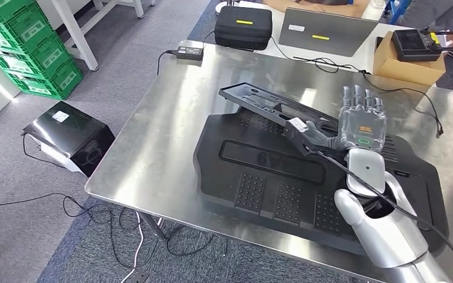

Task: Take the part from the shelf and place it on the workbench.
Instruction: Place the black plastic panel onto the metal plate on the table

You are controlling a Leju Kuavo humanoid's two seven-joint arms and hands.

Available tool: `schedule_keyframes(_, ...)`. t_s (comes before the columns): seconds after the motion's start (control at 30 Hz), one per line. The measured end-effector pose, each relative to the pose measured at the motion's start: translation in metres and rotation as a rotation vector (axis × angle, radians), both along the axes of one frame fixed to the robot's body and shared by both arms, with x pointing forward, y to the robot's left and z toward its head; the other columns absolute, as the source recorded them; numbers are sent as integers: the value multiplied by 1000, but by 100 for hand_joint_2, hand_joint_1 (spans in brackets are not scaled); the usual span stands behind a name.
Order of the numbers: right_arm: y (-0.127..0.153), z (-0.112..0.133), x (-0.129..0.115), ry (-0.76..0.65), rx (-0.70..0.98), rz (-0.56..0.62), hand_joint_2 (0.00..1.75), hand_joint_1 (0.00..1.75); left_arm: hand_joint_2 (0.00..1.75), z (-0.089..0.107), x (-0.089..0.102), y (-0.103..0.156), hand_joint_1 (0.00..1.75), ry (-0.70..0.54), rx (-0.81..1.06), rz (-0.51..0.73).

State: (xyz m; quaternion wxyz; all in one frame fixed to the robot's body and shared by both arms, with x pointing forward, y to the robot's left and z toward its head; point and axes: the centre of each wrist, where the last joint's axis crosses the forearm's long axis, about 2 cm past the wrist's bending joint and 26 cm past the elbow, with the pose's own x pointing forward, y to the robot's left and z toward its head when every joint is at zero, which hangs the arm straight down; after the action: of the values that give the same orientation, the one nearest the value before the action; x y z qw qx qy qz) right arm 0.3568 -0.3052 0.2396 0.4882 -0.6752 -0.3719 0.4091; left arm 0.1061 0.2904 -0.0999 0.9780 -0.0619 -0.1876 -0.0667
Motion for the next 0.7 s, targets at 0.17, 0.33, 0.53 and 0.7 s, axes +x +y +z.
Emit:
schedule_keyframes(0.17, 7, 7, -9, -66, 35, 40, 0, 0, 0, -1, -2, 0, 0, 4, -1, 2)
schedule_keyframes(0.33, 6, 19, -30, -167, 189, 103, 0, 0, 0, -2, -9, 1, 0, 15, 4, 5)
schedule_keyframes(0.53, -5, 36, -48, -359, 706, 255, 0, 0, 0, -3, -13, 2, 0, 28, 18, 26)
schedule_keyframes(0.7, -30, 46, -58, -526, 955, 301, 0, 0, 0, -4, -18, 5, 0, 41, 21, 56)
